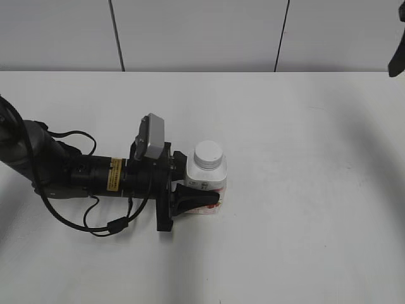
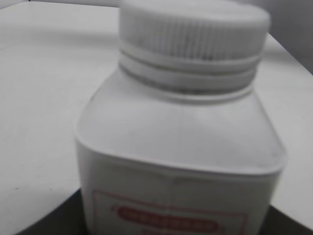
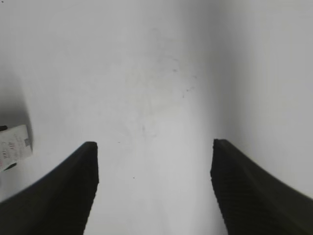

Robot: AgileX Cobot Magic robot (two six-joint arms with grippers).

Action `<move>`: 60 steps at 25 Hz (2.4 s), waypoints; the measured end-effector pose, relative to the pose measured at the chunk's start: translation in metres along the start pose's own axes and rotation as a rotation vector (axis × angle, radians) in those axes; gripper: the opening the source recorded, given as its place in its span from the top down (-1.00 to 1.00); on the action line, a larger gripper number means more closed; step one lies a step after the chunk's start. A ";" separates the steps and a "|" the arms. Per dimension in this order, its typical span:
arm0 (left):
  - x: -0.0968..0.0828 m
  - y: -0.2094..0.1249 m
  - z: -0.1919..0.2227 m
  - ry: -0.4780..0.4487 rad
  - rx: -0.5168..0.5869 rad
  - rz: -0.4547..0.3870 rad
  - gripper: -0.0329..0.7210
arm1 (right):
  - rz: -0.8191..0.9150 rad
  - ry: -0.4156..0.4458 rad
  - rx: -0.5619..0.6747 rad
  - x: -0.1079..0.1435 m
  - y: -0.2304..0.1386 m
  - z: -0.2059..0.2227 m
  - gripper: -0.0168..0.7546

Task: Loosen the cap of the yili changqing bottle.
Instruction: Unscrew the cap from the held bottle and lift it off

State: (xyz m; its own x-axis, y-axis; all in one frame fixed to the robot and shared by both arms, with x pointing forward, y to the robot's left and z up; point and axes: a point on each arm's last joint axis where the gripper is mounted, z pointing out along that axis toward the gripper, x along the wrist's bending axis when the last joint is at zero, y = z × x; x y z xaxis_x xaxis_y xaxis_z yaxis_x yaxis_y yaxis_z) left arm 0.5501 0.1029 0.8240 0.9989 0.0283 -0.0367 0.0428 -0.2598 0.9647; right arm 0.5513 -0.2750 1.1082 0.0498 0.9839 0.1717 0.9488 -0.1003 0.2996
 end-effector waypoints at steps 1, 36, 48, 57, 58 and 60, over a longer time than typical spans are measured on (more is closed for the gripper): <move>0.000 0.000 0.000 0.000 0.000 0.000 -0.06 | 0.015 0.018 0.011 0.002 0.003 0.004 -0.50; 0.000 0.000 0.000 0.000 0.000 0.000 -0.06 | -0.109 0.223 0.361 0.213 -0.027 0.122 -0.50; 0.000 0.000 0.000 0.000 0.000 0.000 -0.06 | -0.113 0.153 0.387 0.214 -0.031 0.147 -0.50; 0.000 0.000 0.000 0.001 0.000 0.000 -0.06 | -0.117 0.145 0.402 0.217 -0.035 0.152 -0.50; 0.000 0.000 0.000 0.001 0.000 0.000 -0.06 | -0.118 0.145 0.402 0.218 -0.035 0.152 -0.50; 0.000 0.000 0.000 0.001 0.000 0.000 -0.06 | -0.117 0.145 0.402 0.218 -0.035 0.152 -0.50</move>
State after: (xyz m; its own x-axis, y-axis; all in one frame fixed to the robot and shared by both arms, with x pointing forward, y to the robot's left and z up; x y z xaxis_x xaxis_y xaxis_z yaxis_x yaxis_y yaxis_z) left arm 0.5501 0.1029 0.8240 0.9989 0.0292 -0.0368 0.0432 -0.2595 0.9648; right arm 0.5760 -0.0348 0.9919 -0.0827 0.9514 0.2966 0.9928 0.1046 -0.0589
